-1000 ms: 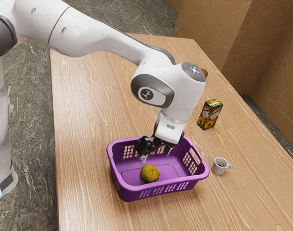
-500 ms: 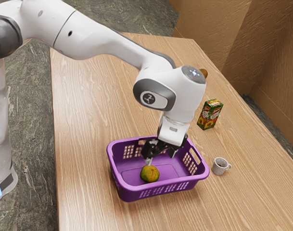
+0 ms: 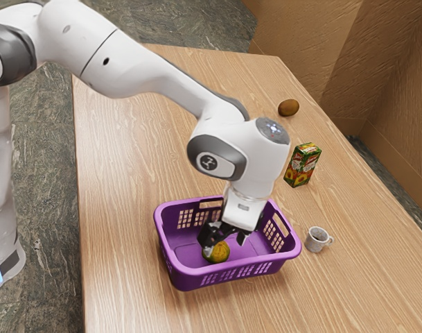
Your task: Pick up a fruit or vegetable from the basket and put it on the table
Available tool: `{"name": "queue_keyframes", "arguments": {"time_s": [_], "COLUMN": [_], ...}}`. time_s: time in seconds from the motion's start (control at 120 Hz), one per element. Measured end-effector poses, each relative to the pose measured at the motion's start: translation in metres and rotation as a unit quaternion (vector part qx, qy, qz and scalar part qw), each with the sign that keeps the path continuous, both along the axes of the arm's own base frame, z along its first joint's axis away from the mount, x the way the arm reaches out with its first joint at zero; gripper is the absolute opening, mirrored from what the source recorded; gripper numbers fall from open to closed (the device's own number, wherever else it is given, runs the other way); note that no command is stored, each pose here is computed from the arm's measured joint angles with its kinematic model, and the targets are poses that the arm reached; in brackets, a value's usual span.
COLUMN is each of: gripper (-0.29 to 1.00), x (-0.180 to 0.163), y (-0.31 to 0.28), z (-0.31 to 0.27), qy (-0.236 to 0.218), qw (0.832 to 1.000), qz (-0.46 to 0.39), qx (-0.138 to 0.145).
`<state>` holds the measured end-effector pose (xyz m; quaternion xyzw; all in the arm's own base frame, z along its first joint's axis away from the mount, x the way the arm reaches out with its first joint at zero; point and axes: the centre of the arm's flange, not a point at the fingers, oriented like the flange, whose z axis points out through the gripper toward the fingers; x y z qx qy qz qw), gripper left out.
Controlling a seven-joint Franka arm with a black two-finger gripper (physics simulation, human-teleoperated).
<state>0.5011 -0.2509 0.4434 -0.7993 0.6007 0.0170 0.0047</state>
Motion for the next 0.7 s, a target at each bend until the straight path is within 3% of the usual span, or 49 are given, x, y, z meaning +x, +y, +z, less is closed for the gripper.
{"name": "queue_keyframes", "arguments": {"time_s": [0.4, 0.592, 0.7], "gripper": [0.69, 0.38, 0.29], "x": [0.000, 0.000, 0.001], "y": [0.004, 0.003, 0.003], "z": [-0.014, -0.017, -0.016], "qy": [-0.003, -0.011, -0.021], "qw": [1.000, 1.000, 0.999], "qz": [0.015, 0.029, 0.040], "qx": [-0.002, -0.003, -0.002]}}
